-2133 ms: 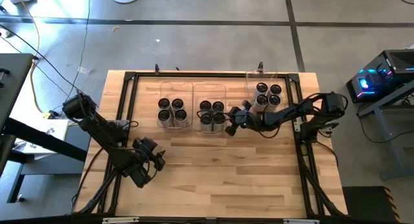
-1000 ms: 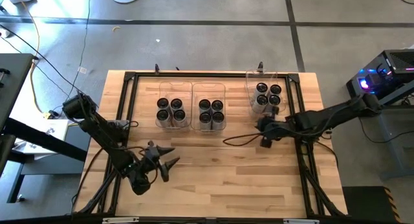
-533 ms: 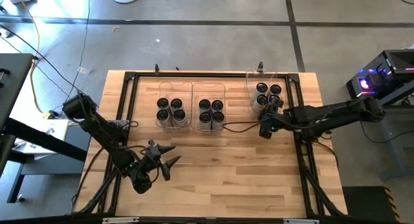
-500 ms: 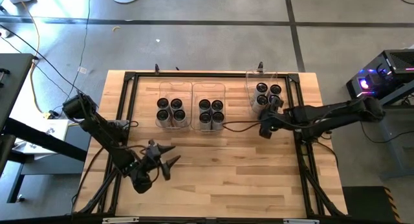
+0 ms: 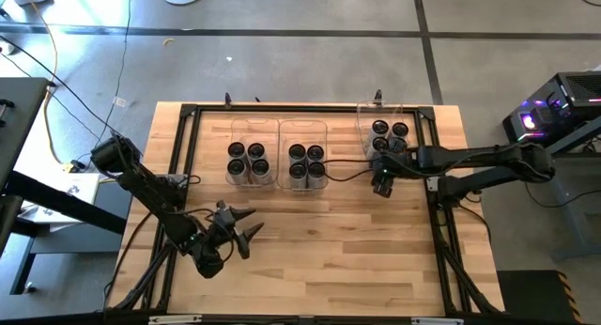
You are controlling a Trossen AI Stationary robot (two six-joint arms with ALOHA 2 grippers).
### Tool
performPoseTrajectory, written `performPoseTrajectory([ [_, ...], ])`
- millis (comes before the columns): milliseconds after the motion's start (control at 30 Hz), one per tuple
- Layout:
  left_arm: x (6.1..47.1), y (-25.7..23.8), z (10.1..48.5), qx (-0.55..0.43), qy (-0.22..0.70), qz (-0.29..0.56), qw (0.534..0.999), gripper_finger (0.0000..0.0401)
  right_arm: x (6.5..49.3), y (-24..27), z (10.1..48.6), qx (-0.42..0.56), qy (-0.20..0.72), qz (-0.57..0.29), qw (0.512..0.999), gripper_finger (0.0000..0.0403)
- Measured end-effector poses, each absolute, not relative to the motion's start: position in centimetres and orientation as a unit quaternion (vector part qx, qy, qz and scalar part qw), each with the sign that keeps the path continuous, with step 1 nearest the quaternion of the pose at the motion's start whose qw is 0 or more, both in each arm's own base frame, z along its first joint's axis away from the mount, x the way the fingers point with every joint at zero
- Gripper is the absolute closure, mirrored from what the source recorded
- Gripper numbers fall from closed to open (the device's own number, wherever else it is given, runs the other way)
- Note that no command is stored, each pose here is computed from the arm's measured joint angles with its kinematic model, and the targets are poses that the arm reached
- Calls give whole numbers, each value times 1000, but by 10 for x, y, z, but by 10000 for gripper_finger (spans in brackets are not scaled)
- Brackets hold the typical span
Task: Sort soda cans
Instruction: Adjust the right transparent bin to align with the other transparent bins on the table
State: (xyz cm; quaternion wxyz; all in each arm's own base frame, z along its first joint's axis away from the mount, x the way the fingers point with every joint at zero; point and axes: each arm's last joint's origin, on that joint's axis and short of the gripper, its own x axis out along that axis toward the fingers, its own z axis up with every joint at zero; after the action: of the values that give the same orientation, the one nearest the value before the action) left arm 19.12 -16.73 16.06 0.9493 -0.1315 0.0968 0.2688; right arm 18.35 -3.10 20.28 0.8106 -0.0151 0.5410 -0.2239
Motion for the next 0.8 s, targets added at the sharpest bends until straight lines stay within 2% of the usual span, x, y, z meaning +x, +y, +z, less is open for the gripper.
performPoseTrajectory([
  [200,191,-168,161,-129,99,267,950,160,191,-32,194,-40,564,-216,796,254],
  [567,191,-168,161,-134,98,267,949,160,196,-29,201,-20,554,-173,814,392],
  [800,191,-168,161,-137,96,267,949,160,211,-23,218,25,504,-113,856,399],
])
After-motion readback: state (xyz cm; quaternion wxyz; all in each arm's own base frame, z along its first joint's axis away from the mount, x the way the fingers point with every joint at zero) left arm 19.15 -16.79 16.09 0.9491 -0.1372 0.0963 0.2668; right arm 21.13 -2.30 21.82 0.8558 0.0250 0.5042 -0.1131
